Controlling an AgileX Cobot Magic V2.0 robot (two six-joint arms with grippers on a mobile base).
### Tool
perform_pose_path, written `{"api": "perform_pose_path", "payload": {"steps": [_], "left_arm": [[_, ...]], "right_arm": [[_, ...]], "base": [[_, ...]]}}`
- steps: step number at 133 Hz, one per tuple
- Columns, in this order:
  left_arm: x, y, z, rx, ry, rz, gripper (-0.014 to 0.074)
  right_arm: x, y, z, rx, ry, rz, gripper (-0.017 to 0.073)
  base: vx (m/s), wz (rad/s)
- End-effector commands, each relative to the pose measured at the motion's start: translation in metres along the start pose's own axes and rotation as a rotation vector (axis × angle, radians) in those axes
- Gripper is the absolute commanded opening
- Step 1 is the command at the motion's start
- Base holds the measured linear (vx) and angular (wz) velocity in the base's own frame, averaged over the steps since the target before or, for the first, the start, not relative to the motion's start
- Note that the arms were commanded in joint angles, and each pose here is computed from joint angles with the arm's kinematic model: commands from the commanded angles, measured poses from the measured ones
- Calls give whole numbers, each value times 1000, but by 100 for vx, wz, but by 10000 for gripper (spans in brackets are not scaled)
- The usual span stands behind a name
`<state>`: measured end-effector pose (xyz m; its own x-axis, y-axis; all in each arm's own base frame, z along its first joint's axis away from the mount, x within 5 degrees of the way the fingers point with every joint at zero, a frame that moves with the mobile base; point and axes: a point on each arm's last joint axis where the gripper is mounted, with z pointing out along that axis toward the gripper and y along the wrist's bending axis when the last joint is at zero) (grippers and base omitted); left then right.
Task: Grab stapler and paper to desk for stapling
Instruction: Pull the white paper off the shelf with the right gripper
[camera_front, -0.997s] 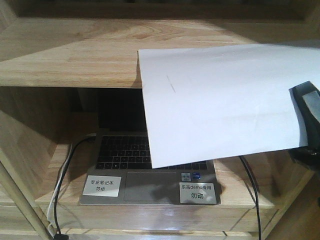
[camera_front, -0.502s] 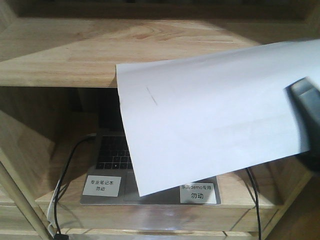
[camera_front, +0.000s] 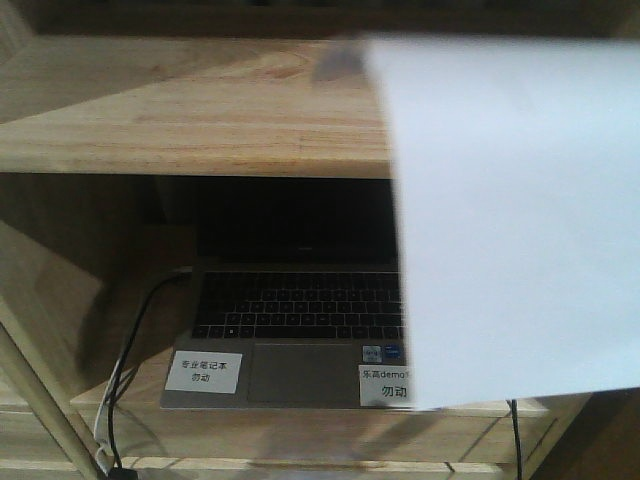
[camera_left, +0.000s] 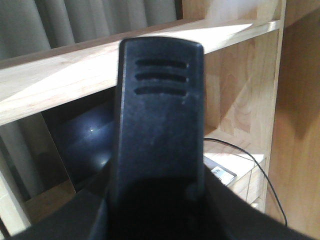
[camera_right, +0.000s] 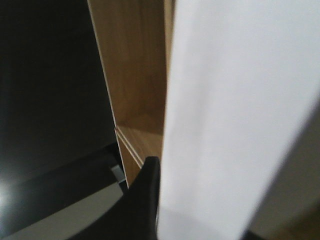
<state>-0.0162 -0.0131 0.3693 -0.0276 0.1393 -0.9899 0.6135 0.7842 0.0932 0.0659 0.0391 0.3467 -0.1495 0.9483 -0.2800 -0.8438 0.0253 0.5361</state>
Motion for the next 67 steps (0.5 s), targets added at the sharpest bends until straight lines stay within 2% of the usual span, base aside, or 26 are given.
{"api": "perform_pose_path", "payload": {"steps": [1,18,38,67], "left_arm": [[-16,2,-1,-14,-115,-15,-6],[-16,2,-1,-14,-115,-15,-6],[-16,2,-1,-14,-115,-15,-6],[-16,2,-1,-14,-115,-15,-6]], "right_arm": [[-11,12,-2,-22,-65,-52,-6],[-16,12,-20,6,-122,-60,-6],[-18,13,-38,1,-164,-56,-6],[-12,19,-44,-15,-118,-71,-6]], "base": [[0,0],[0,0],[0,0],[0,0]]}}
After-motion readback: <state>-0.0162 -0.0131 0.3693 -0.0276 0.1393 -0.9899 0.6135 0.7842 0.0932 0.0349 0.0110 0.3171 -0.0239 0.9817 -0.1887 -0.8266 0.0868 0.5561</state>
